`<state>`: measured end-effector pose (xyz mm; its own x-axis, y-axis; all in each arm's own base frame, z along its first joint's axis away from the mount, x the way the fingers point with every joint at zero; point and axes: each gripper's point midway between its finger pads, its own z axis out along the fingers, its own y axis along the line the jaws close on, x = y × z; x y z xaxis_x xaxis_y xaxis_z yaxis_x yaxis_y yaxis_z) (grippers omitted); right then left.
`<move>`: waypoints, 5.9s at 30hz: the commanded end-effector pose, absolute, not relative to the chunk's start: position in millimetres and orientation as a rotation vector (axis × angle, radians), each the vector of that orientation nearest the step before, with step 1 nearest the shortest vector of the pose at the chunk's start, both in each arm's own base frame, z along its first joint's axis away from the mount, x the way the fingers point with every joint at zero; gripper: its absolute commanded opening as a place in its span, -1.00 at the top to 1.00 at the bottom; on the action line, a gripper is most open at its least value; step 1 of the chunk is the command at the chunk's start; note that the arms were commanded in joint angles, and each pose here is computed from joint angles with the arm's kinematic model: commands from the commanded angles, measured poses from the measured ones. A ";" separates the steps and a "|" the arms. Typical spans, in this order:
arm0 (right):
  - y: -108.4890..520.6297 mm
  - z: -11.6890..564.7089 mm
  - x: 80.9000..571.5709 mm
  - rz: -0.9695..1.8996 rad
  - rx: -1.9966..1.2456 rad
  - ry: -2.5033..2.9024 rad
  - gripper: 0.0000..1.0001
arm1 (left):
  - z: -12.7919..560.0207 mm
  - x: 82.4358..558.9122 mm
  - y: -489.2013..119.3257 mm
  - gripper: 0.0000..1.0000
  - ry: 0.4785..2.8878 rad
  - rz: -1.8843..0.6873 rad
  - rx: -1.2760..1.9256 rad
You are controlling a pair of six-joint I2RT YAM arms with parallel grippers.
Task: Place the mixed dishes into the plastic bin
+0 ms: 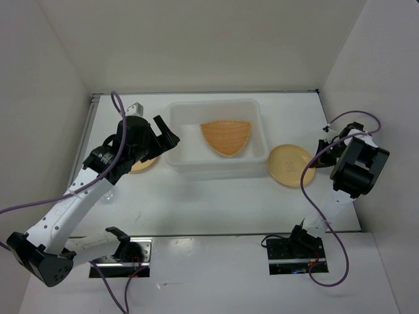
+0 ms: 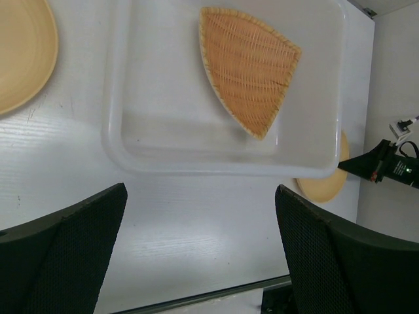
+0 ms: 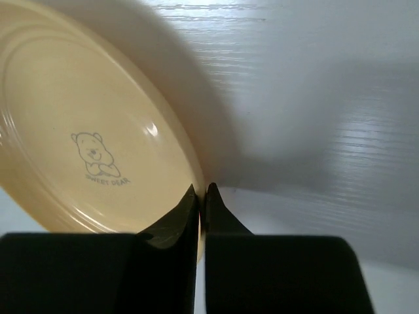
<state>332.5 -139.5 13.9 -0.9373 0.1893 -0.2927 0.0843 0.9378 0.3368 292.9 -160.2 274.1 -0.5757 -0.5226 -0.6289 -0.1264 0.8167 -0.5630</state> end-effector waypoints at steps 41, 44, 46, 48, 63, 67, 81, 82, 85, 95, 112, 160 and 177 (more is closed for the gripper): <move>149.1 167.3 488.9 0.179 -1.007 2.310 1.00 | 236.7 205.7 -91.1 -1.00 2.194 -0.516 -0.770; 155.6 154.3 496.4 0.078 -1.011 2.313 1.00 | 231.7 204.5 -90.6 -1.00 2.195 -0.514 -0.771; 157.4 147.7 498.1 0.030 -1.015 2.311 0.84 | 235.5 203.6 -96.2 -1.00 2.186 -0.561 -0.722; 157.1 156.7 508.8 -0.070 -0.985 2.262 0.36 | 232.1 203.3 -96.4 -1.00 2.191 -0.562 -0.739; 78.3 341.8 443.8 -0.100 -0.577 2.036 -0.97 | 195.6 292.5 -86.1 -1.00 2.173 -0.336 -0.868; 28.2 303.6 372.2 -0.144 -0.512 2.126 -0.97 | 146.2 315.5 -85.2 -1.00 2.315 -0.368 -1.053; -44.7 233.2 271.3 -0.189 -0.192 2.232 -0.97 | 81.6 324.5 -53.1 -1.00 2.022 -0.390 -1.759; -42.1 233.1 271.7 -0.172 -0.201 2.230 -0.97 | 81.6 329.1 -51.4 -1.00 1.997 -0.382 -1.784; -43.9 229.8 275.2 -0.165 -0.194 2.231 -0.97 | 69.6 331.3 -44.1 -1.00 1.946 -0.328 -1.884; -52.7 223.5 278.9 -0.170 -0.159 2.220 -0.97 | 25.5 330.6 -36.2 -0.97 1.934 -0.149 -2.094; -60.5 226.1 275.9 -0.191 -0.127 2.205 -0.97 | 8.3 330.4 -25.1 1.00 1.970 -0.082 -2.121; -89.9 220.5 237.8 -0.548 0.008 1.985 -0.97 | 117.4 457.0 -292.5 0.92 2.686 -0.743 -0.469; -86.8 220.4 237.2 -0.530 -0.006 1.994 -0.97 | 197.5 470.7 -237.0 -0.50 2.505 -0.558 -0.476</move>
<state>230.7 -89.2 207.5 -0.5248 -0.2189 -0.8226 0.2143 0.9012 -0.3766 454.1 -266.4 100.0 -0.8935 -0.4053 -0.1933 -0.2822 0.8416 -0.4605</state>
